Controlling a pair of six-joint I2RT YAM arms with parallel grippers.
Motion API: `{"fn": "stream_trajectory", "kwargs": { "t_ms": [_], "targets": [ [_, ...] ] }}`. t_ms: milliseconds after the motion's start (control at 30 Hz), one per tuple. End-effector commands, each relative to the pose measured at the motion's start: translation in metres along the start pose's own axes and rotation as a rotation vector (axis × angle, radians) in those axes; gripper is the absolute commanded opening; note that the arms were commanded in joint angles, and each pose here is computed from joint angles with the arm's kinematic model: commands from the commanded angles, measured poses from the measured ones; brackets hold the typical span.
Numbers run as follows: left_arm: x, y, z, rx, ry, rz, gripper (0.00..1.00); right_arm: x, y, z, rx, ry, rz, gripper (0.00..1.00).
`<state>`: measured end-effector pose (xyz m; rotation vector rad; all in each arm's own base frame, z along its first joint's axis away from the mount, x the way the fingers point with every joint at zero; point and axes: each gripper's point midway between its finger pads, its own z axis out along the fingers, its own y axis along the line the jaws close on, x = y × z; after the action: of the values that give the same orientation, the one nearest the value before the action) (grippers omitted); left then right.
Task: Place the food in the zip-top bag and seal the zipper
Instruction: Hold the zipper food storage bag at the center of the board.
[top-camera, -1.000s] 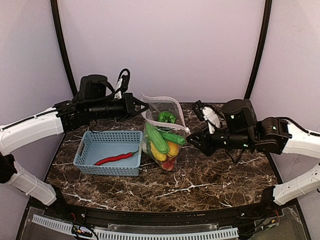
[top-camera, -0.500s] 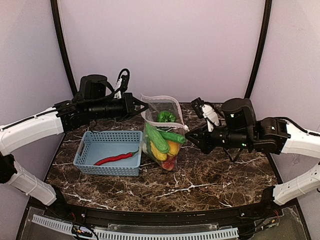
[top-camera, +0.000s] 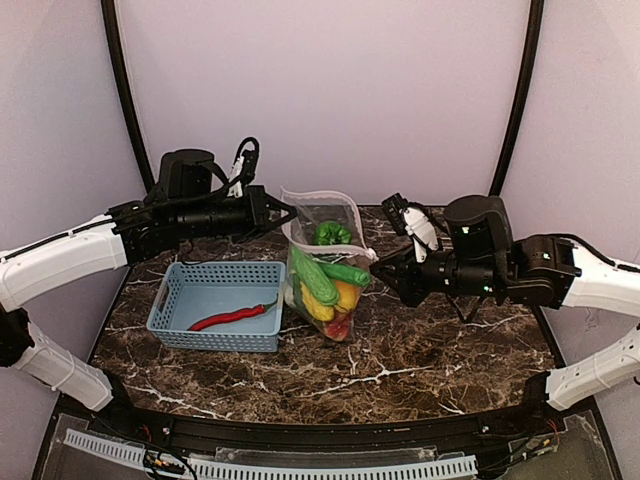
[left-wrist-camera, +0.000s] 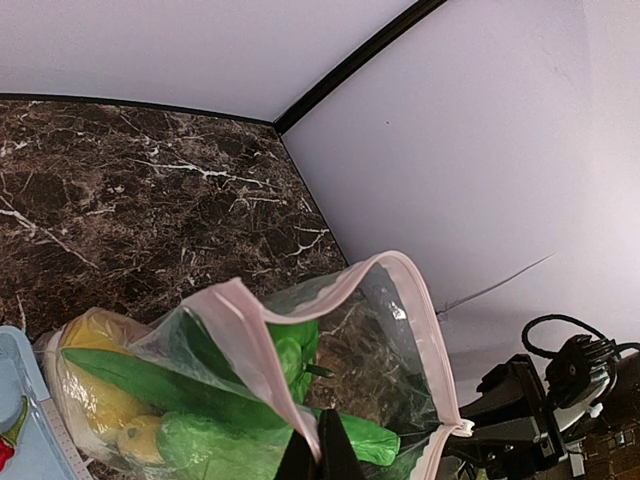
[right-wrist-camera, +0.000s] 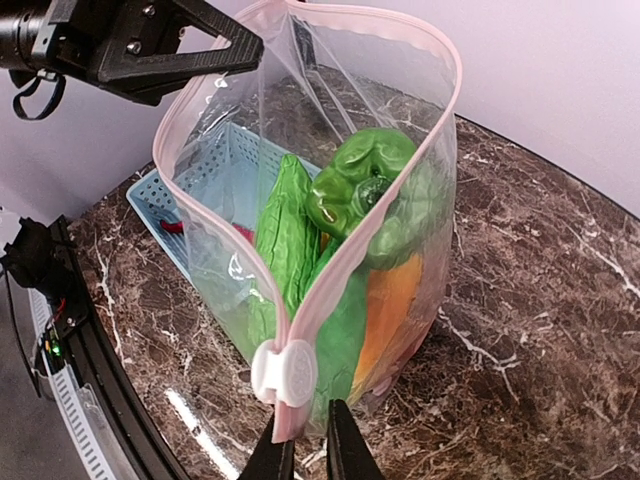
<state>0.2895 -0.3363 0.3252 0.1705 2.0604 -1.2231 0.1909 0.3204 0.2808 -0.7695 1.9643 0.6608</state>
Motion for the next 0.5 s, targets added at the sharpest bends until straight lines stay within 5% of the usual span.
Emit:
{"fn": "stream_trajectory", "kwargs": {
  "t_ms": [0,367,467],
  "targets": [
    [-0.014,-0.014,-0.015,0.038,-0.053,0.018,0.01,-0.012,0.004,0.000,-0.011,-0.047,-0.002,0.04],
    [-0.001,-0.033,-0.026,0.092,0.058,0.107,0.01,-0.048,0.011,-0.040,-0.070,-0.151,0.017,0.00],
    [0.010,-0.048,-0.032,0.166,0.126,0.149,0.15,-0.054,0.021,-0.051,-0.128,-0.163,-0.005,0.00]
  ]
}}
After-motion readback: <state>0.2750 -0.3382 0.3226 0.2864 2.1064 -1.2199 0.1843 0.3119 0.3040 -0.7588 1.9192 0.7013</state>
